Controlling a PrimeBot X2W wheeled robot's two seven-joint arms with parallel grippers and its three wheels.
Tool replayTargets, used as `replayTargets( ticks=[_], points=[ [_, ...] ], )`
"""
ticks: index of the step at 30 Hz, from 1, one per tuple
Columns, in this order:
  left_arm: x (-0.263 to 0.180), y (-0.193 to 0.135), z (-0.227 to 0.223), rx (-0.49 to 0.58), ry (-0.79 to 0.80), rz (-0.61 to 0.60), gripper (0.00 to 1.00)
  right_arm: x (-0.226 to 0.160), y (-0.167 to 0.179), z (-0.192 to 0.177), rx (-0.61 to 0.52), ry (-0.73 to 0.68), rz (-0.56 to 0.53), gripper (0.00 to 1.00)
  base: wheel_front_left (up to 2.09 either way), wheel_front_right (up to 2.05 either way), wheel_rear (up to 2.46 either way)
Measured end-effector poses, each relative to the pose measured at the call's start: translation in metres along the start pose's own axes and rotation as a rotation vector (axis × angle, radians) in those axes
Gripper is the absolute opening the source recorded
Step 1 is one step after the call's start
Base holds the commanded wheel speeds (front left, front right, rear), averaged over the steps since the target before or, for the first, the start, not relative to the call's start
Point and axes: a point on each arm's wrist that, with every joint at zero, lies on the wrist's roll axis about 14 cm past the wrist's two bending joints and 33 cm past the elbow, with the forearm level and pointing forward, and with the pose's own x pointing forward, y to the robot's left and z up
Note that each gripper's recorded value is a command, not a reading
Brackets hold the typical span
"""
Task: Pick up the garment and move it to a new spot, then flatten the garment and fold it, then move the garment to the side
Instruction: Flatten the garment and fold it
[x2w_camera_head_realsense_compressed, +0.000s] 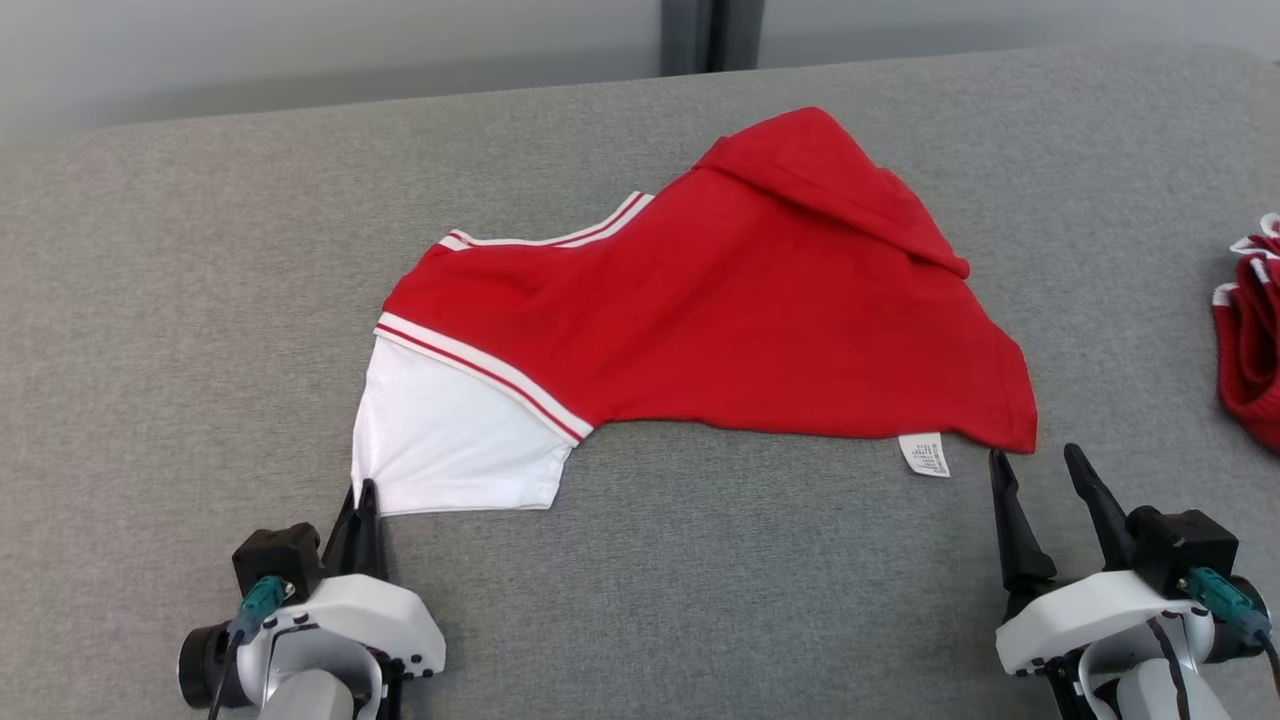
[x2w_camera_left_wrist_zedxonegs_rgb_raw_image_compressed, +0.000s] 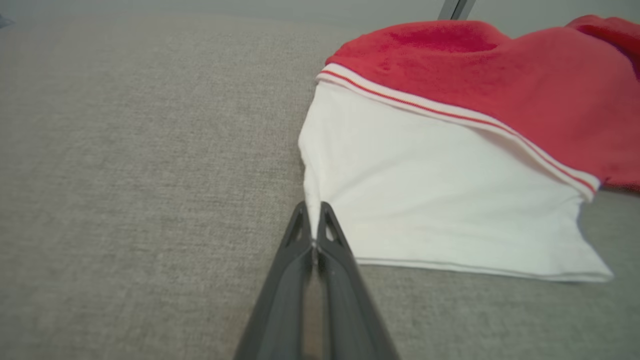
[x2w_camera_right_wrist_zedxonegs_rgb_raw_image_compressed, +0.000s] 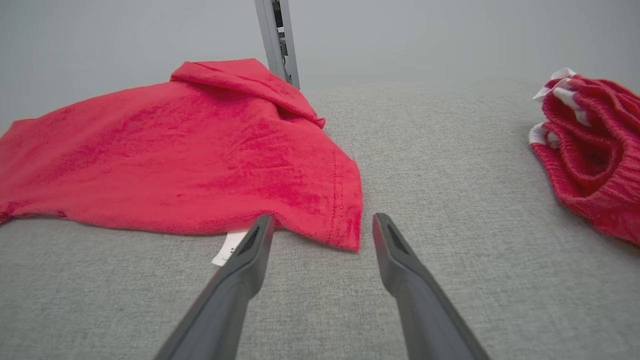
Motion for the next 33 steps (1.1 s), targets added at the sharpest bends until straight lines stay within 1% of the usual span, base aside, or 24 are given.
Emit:
replayTargets(
  ticks=[4,9,14,21,22,23,24,25,28,33],
  points=[
    [-0.017,0.022,0.000,0.001,-0.014,0.059,0.00,0.002,0.012,-0.004,0.024,0.011,0.028,1.00,0.00,0.00,0.00],
    [-0.035,0.042,-0.007,0.002,-0.010,0.102,0.00,0.006,0.022,-0.011,0.049,0.033,0.052,1.00,0.00,0.00,0.00],
    [-0.037,0.045,-0.008,0.003,-0.010,0.108,0.00,0.009,0.016,-0.021,0.093,0.065,0.022,1.00,0.00,0.00,0.00],
    [-0.029,0.041,-0.007,0.016,-0.010,0.089,0.00,0.023,0.016,-0.033,0.087,0.107,0.020,1.00,0.00,0.00,0.00],
    [-0.028,0.041,-0.006,0.018,-0.012,0.088,0.00,0.025,0.018,-0.036,0.085,0.115,0.026,0.93,0.00,0.00,0.00],
    [-0.028,0.041,-0.006,0.020,-0.012,0.087,0.00,0.026,0.020,-0.038,0.080,0.121,0.033,0.71,0.00,0.00,0.00],
    [-0.028,0.041,-0.006,0.020,-0.011,0.088,0.00,0.026,0.021,-0.041,0.075,0.131,0.038,0.22,0.00,0.00,0.00],
    [-0.028,0.041,-0.006,0.021,-0.012,0.088,0.00,0.027,0.023,-0.043,0.073,0.137,0.044,0.00,0.00,0.00,0.00],
    [-0.029,0.041,-0.004,0.022,-0.020,0.086,0.00,0.026,0.028,-0.045,0.071,0.147,0.057,0.00,0.00,0.00,0.00],
    [-0.033,0.031,0.013,0.015,-0.072,0.053,0.00,0.018,0.024,-0.029,0.076,0.100,0.045,0.00,0.00,0.00,0.00]
  ],
)
